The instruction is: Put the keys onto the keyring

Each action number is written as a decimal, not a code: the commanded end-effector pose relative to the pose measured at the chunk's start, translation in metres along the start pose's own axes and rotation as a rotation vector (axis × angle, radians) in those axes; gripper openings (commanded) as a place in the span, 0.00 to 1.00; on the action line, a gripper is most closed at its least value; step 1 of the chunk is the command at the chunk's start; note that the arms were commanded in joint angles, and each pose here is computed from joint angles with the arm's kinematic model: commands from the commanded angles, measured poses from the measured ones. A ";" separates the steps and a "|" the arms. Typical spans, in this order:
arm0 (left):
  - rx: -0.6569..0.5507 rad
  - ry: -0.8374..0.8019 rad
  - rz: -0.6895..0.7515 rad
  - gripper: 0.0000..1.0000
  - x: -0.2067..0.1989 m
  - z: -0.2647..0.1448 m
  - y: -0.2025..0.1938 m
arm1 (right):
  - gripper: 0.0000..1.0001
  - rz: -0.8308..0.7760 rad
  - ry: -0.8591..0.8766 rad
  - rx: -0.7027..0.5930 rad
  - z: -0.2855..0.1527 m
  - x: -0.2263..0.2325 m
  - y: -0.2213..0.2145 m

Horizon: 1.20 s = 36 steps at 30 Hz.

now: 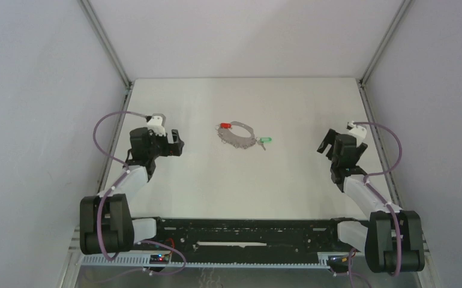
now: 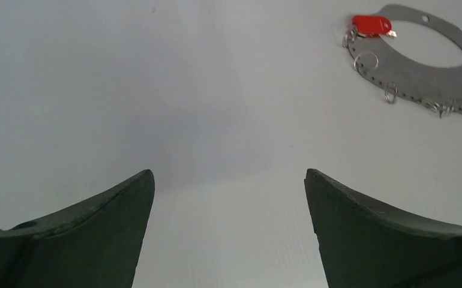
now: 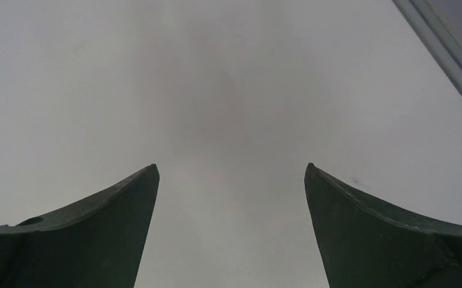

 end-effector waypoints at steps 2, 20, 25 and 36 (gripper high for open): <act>-0.220 -0.060 -0.054 1.00 0.009 0.021 0.039 | 1.00 0.105 -0.091 -0.252 0.018 -0.023 0.031; -0.437 0.199 0.038 1.00 0.041 -0.005 0.025 | 1.00 -0.031 0.115 -0.381 0.019 0.000 -0.008; -0.597 0.254 0.094 1.00 0.031 -0.020 0.009 | 1.00 -0.046 0.120 -0.354 0.030 0.004 -0.002; -0.541 0.302 0.034 1.00 0.041 -0.015 0.011 | 1.00 -0.046 0.118 -0.355 0.029 0.004 -0.002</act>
Point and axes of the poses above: each gripper's point midway between its finger pads, its own z axis out along the fingers, its own x axis along the line the jaws close on, y = z × x, the point moved 5 cm from there along -z, back along the fingers, and after that the axes turned 5 degrees about -z, right-handed, at the moved point
